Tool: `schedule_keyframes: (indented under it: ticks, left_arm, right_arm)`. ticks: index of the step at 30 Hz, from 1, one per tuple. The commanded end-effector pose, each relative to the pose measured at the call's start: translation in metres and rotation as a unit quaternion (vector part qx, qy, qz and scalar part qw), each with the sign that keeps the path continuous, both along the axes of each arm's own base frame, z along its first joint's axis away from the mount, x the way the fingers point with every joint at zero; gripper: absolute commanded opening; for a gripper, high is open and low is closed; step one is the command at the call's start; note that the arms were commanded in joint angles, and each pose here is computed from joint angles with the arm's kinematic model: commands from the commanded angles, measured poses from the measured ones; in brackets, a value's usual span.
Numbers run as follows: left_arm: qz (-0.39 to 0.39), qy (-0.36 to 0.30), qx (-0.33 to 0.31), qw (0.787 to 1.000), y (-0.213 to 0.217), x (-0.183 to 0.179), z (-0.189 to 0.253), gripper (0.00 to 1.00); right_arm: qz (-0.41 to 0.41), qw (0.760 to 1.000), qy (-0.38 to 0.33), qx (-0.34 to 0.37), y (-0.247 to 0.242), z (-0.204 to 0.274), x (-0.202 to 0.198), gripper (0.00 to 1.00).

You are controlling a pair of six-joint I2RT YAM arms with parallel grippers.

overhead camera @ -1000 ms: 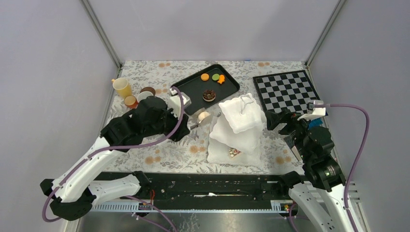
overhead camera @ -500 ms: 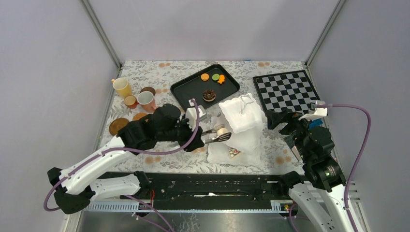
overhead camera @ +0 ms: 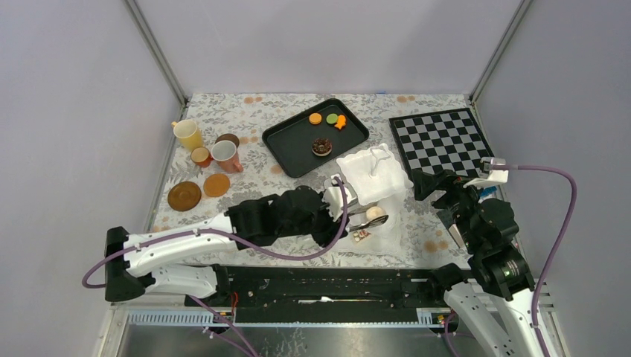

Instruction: Serve the afternoon tea

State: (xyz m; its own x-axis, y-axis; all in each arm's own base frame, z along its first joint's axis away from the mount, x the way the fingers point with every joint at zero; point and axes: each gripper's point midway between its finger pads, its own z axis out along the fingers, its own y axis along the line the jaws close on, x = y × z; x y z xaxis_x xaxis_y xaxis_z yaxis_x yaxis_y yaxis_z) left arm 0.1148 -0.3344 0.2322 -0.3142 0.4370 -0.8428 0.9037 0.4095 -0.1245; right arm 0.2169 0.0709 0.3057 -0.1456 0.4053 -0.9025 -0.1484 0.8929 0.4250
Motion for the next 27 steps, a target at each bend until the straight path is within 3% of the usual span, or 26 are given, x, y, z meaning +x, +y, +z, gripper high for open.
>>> schedule_keyframes:
  ticks: [1,16,27]
  left_arm:
    - [0.052,-0.064,-0.080,0.993,-0.026,0.023,0.030,0.34]
    - [0.139,-0.098,-0.065,0.983,-0.063,0.045,0.002,0.32]
    - [0.146,-0.102,-0.059,0.982,-0.078,0.052,-0.008,0.34]
  right_arm:
    - [-0.010,0.999,-0.031,0.010,-0.004,0.019,-0.001,0.98]
    - [-0.010,0.999,-0.031,0.006,-0.006,0.018,-0.005,0.98]
    - [-0.011,1.000,-0.029,0.001,-0.007,0.016,-0.007,0.98]
